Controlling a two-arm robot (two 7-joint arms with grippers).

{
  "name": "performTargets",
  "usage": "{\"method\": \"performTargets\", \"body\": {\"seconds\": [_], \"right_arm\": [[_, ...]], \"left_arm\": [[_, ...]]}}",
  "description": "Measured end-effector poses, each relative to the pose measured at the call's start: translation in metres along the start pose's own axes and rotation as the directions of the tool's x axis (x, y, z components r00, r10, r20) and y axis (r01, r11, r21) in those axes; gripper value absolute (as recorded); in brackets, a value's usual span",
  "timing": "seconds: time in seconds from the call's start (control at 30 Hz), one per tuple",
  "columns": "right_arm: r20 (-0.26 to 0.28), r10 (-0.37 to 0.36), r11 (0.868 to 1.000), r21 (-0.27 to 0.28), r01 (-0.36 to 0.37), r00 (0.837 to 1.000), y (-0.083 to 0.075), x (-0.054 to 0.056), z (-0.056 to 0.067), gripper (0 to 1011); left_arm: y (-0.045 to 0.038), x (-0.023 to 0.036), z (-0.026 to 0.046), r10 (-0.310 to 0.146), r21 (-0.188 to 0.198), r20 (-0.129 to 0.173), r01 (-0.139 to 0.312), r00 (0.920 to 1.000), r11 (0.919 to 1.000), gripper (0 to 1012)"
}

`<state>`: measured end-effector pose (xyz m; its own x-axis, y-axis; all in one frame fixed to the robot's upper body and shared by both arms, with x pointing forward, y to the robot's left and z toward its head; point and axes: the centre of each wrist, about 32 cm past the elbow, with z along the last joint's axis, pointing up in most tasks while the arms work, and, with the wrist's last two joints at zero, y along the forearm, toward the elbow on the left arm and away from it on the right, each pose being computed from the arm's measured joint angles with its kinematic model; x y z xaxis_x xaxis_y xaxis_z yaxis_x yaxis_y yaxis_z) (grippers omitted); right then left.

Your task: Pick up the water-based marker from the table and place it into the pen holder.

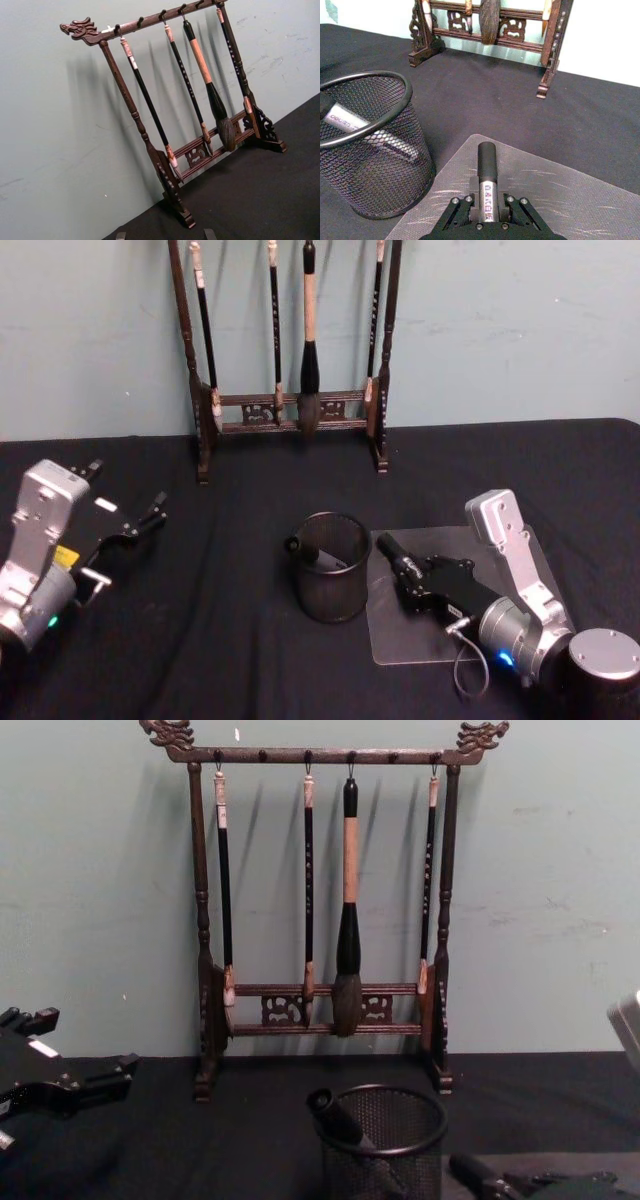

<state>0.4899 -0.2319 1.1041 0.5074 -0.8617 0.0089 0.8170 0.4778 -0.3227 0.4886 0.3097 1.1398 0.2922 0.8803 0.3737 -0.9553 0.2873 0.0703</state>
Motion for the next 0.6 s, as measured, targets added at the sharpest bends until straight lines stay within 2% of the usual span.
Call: {"method": "performTargets", "body": {"seconds": [0.33, 0.6], "right_arm": [[-0.002, 0.008, 1.0, 0.004, -0.008, 1.0, -0.0005, -0.0009, -0.0007, 213], [-0.014, 0.027, 0.998, 0.054, -0.026, 1.0, -0.0034, -0.0018, -0.0008, 213]], "left_arm": [[0.0, 0.0, 0.0, 0.0, 0.0, 0.0, 0.0, 1.0, 1.0, 1009], [0.0, 0.0, 0.0, 0.0, 0.0, 0.0, 0.0, 1.0, 1.0, 1009]]}}
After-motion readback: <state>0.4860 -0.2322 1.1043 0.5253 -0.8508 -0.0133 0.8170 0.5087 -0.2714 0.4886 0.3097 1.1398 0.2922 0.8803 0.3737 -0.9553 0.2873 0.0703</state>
